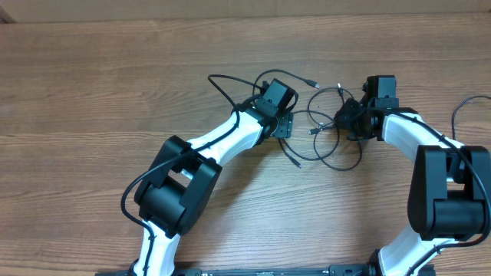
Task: Untangle cables
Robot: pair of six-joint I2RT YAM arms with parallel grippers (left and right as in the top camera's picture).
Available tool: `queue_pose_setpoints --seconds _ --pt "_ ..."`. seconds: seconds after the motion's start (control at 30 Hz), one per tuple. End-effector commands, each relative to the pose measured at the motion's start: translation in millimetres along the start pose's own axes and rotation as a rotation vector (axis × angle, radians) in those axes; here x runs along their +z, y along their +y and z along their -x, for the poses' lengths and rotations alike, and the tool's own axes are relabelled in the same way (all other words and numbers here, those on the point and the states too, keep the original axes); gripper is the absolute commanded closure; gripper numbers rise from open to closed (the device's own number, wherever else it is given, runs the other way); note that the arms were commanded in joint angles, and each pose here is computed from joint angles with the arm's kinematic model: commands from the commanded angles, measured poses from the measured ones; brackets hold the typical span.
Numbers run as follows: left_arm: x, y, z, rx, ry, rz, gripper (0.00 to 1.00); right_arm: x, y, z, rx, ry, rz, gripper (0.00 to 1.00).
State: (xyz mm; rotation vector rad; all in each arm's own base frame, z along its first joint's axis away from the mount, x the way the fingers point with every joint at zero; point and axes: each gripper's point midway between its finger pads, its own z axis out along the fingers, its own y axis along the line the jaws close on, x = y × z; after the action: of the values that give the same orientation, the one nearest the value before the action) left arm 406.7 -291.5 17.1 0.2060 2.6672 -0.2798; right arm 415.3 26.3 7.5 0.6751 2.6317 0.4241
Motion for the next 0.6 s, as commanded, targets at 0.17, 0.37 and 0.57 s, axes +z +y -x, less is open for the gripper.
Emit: queue_pose_setpoints --seconds 0.17,0.37,0.57 --pt "23 4 -19 0.022 0.067 -0.004 0.34 3 0 -9 -0.003 0.028 -0.001 0.75" --pt "29 -13 -44 0.161 0.167 -0.119 0.51 3 3 -5 -0.006 0.012 0.008 0.77" --pt "29 0 -54 0.143 0.217 -0.08 0.96 1 10 7 -0.017 -0.03 0.033 0.96"
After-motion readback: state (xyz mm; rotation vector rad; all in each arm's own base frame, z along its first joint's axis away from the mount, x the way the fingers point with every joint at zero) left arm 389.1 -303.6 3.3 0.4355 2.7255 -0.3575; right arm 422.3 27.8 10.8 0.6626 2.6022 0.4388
